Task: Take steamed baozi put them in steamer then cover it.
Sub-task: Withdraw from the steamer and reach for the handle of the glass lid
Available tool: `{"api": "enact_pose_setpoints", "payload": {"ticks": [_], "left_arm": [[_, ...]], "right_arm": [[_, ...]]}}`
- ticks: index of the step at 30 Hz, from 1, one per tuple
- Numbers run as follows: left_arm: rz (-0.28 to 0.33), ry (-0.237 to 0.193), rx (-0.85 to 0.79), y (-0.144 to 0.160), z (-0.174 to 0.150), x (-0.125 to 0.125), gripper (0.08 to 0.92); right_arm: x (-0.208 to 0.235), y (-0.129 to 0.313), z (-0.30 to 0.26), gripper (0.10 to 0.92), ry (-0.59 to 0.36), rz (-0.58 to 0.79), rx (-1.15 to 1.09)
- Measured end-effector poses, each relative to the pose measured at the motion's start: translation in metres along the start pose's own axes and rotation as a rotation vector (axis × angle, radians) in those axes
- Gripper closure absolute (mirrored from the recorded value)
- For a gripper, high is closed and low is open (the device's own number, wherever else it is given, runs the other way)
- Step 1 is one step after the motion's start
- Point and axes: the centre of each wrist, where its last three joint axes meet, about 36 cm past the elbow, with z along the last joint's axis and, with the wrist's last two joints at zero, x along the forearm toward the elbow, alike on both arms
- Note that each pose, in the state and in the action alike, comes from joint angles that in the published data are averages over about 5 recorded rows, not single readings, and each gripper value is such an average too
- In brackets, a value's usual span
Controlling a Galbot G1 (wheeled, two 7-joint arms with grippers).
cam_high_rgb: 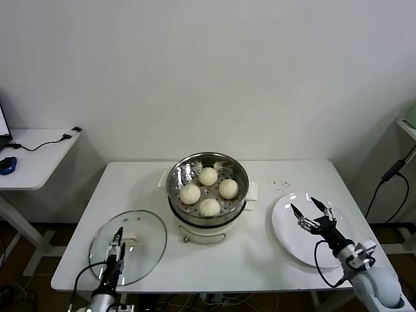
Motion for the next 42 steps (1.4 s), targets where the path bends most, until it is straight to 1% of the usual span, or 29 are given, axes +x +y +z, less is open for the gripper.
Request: {"api": "enact_pose_setpoints", "payload": {"ticks": [8, 13, 18, 20, 24, 35, 42], "left_arm": [[-0.012, 0.000, -0.015, -0.014, 0.001, -0.021, 0.177], [-0.027, 0.010, -0.019, -0.015, 0.001, -0.032, 0.177], [-0.028, 0.015, -0.015, -0.018, 0.002, -0.040, 0.177], [-0.030, 0.014, -0.008, -0.018, 0.002, -0.042, 0.192], [-0.035, 0.011, 0.008, -0.019, 0.000, -0.045, 0.285], [-0.031, 0.007, 0.048, -0.022, -0.002, -0.049, 0.605], [-0.039, 0.008, 0.062, -0.018, 0.003, -0.049, 0.802]], "right_arm": [[0.009, 0.002, 0.010, 0.200, 0.018, 0.020, 0.009], [0.015, 0.002, 0.016, 0.200, 0.029, 0.027, 0.015], [0.018, 0.005, 0.021, 0.200, 0.039, 0.024, 0.018], [0.018, 0.006, 0.023, 0.200, 0.041, 0.022, 0.021], [0.019, 0.008, 0.027, 0.200, 0.047, 0.017, 0.025], [0.020, 0.012, 0.036, 0.200, 0.059, 0.010, 0.038], [0.020, 0.012, 0.038, 0.200, 0.062, 0.010, 0.048]]}}
